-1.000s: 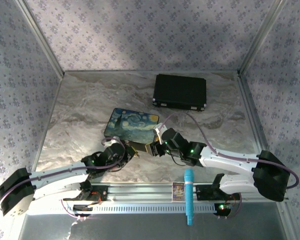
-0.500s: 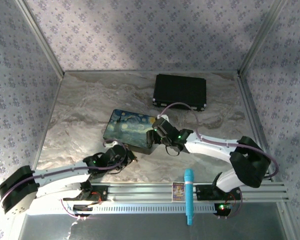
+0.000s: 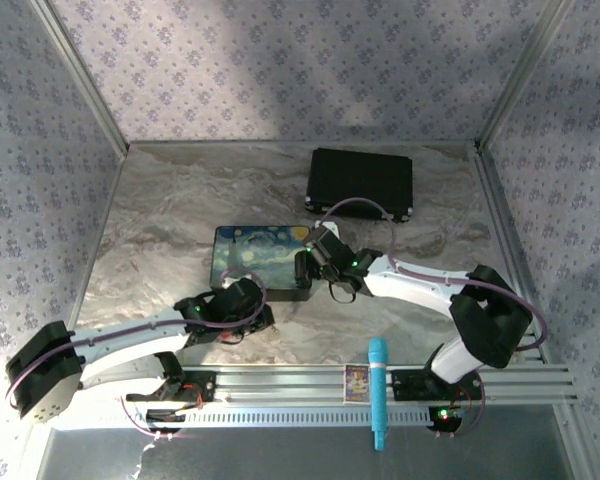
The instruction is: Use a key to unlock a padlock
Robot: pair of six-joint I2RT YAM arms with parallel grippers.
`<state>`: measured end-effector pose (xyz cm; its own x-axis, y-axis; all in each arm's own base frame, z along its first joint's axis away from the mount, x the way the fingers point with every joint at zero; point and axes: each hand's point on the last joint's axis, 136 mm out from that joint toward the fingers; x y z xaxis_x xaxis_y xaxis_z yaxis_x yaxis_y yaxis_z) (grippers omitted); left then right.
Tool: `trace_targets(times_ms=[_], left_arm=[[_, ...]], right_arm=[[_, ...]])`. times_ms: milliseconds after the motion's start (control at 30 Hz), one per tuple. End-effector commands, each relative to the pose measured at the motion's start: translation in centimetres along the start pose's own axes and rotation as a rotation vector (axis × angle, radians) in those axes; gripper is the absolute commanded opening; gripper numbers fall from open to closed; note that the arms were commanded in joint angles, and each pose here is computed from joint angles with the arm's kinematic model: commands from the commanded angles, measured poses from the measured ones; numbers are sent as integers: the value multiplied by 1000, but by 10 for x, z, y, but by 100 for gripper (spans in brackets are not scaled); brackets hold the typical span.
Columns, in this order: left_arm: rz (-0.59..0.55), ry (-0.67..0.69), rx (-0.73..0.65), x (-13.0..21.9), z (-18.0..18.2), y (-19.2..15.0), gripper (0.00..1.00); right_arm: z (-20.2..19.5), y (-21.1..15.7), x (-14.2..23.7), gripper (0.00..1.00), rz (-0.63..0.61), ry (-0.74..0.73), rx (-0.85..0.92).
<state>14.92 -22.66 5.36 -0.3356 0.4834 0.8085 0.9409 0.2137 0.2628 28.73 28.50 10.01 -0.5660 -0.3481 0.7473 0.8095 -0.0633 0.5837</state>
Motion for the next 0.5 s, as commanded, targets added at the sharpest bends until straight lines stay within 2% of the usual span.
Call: trace_targets(times_ms=[0, 233, 467], left_arm=[[57, 117, -125, 4, 19, -5, 0], [60, 224, -151, -7, 40, -2, 1], [31, 358, -204, -14, 50, 5, 11]], right_arm=[[-15, -16, -13, 61, 69, -74, 34], [-13, -31, -23, 62, 109, -58, 33], [-19, -38, -24, 62, 118, -51, 15]])
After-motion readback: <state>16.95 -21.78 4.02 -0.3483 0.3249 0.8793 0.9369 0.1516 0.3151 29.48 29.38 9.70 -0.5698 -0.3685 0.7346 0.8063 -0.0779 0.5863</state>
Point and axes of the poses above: each hand's point on the last joint's axis, 136 mm out from that joint toward the fingers, its own x axis back along the fingers, its own z axis along the line the jaws close on, y = z × x, and after that the axes turned 3 degrees about -x, right-handed
